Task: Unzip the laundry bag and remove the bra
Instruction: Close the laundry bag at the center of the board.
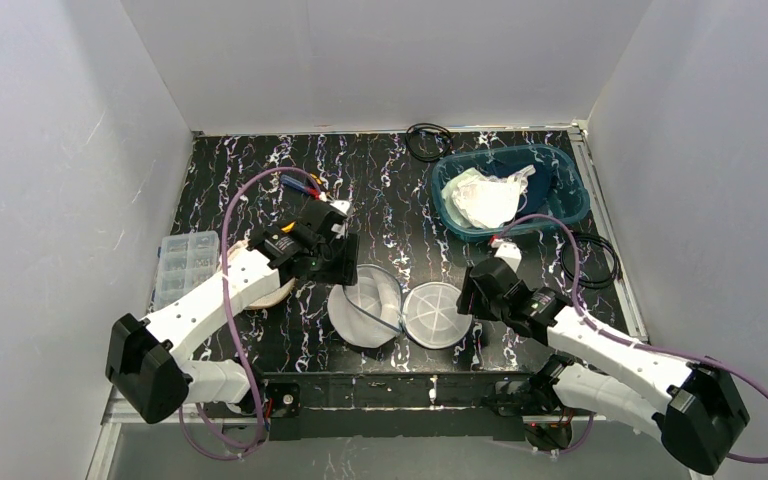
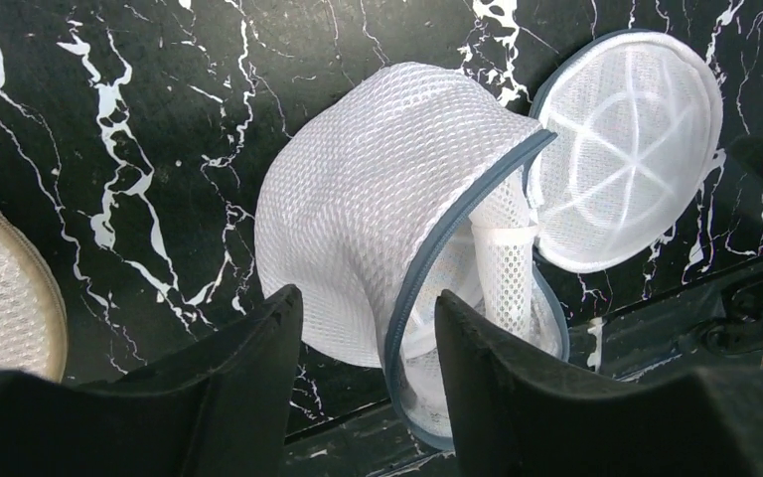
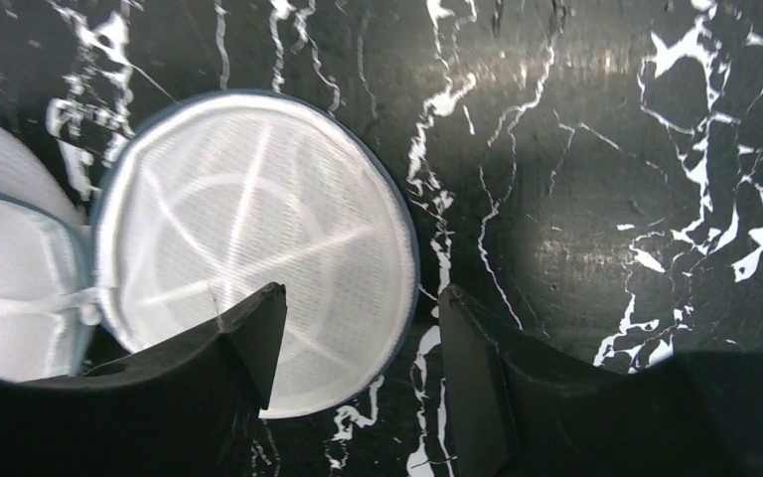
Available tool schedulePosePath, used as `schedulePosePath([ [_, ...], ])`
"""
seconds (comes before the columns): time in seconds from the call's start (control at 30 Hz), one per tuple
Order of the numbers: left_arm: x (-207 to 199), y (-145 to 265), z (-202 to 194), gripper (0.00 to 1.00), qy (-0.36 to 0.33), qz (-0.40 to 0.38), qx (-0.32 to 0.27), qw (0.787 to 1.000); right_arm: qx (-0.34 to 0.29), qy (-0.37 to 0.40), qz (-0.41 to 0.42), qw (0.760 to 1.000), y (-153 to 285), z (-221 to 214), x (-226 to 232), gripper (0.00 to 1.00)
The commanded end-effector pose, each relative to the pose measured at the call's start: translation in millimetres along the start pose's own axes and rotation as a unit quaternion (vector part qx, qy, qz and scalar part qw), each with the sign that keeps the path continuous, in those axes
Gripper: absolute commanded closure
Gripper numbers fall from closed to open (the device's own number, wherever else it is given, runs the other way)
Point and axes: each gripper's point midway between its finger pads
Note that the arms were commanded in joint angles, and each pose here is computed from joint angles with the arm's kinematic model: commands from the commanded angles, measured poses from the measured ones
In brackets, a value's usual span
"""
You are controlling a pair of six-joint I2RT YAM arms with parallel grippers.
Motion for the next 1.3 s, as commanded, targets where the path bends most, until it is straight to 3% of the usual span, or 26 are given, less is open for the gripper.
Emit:
schedulePosePath([
  [0.0,-4,-7,-3,0.54,0.001,-0.017,-0.004,1.0,0.006,-0.018,-0.006,1.0,-11,-12,-6,0.35],
  [0.13,-10,-7,-10,0.62,0.007,-0.041,-0.011,0.999,0.015,-0.024,-0.015,0.999,-22,-22,-13,0.37],
  [0.33,-7,-8,-23,0.7,0.009,-0.041,-0.007,0.999,0.032,-0.032,-0.022,0.999,-36,-36,-17,0.49],
  [0.43,-4,-10,-30,0.73,0.013,-0.037,-0.002,0.999,0.041,-0.036,-0.024,0.998,-40,-42,-18,0.61],
  [0.63,-1,-14,-40,0.8,0.02,-0.035,0.0,0.999,0.027,-0.039,-0.006,0.999,-31,-32,-10,0.97],
  [0.8,-4,-11,-41,0.88,0.034,-0.046,-0.012,0.998,-0.019,-0.008,0.013,1.0,7,12,9,0.99],
  [1.07,-24,-3,-18,1.0,0.069,-0.092,-0.05,0.992,-0.099,0.115,-0.003,0.988,90,101,33,0.99],
  [1.27,-43,-10,3,1.0,0.113,-0.131,-0.064,0.983,-0.085,0.191,0.036,0.977,129,131,70,0.99],
])
Point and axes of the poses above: each gripper's point midway between its finger pads, its own y axis back along the fingers, its own x axis along the line the jaws close on, z = x × y, and after that the axes turned 9 degrees about -y, right-handed
